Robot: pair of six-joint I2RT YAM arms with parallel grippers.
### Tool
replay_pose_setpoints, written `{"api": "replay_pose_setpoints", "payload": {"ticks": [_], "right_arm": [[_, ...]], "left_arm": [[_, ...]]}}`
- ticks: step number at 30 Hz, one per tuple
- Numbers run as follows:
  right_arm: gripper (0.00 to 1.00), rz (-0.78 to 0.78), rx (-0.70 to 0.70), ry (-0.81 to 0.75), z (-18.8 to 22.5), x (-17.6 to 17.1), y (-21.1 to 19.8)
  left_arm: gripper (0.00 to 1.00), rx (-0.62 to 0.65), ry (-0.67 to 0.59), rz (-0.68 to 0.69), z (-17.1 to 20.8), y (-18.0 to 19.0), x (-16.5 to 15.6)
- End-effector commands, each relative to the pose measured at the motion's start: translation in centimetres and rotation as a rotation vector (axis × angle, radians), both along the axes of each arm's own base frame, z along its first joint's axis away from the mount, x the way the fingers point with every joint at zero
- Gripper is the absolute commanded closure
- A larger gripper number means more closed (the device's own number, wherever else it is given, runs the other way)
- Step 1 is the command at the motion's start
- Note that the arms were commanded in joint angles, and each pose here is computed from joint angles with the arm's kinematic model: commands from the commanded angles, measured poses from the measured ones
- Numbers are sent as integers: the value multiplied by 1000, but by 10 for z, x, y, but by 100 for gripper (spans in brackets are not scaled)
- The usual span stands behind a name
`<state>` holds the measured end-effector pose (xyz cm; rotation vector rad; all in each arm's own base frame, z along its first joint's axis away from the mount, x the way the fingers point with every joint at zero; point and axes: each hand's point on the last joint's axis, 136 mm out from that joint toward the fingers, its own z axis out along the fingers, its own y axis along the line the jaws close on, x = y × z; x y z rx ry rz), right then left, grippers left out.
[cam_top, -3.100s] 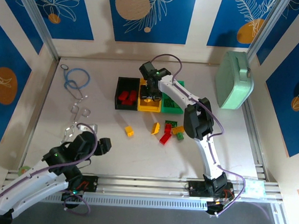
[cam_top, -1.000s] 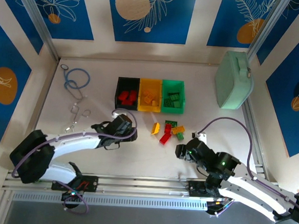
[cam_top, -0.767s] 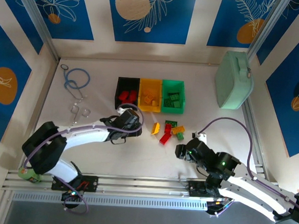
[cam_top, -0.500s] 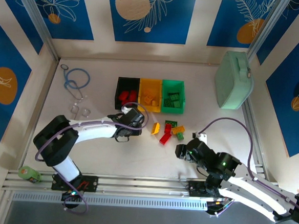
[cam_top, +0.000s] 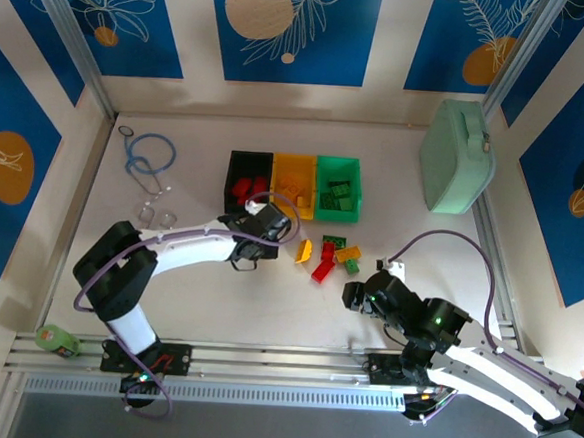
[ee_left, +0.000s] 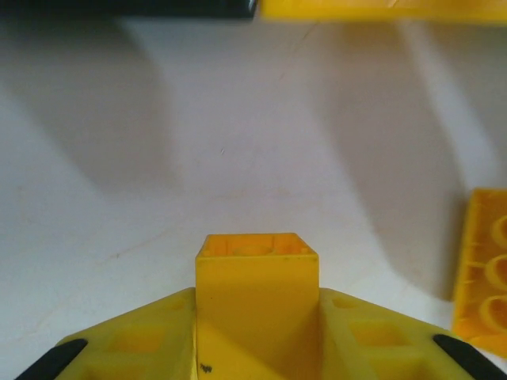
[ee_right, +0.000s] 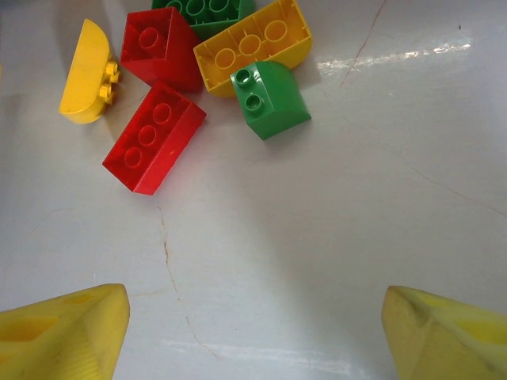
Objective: Sort the legos into containers by color
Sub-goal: Pick up the lego from the center of the table, then place the lego in the container.
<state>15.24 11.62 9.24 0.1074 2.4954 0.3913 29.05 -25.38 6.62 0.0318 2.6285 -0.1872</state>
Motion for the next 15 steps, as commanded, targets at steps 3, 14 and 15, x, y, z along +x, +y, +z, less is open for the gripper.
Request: {"api": "replay_pose_setpoints", "payload": {"ticks": [3, 14, 15], "right_arm": [[16, -3, 14, 9, 3, -3, -1], [16, 48, 34, 42, 11, -11, 5], [16, 52, 35, 46, 10, -12, 6]], "left_arm": [[65, 3, -115, -63, 57, -23, 39], [65, -20, -139, -113, 76, -60, 119], [64, -18, -138, -110, 75, -62, 125]]}}
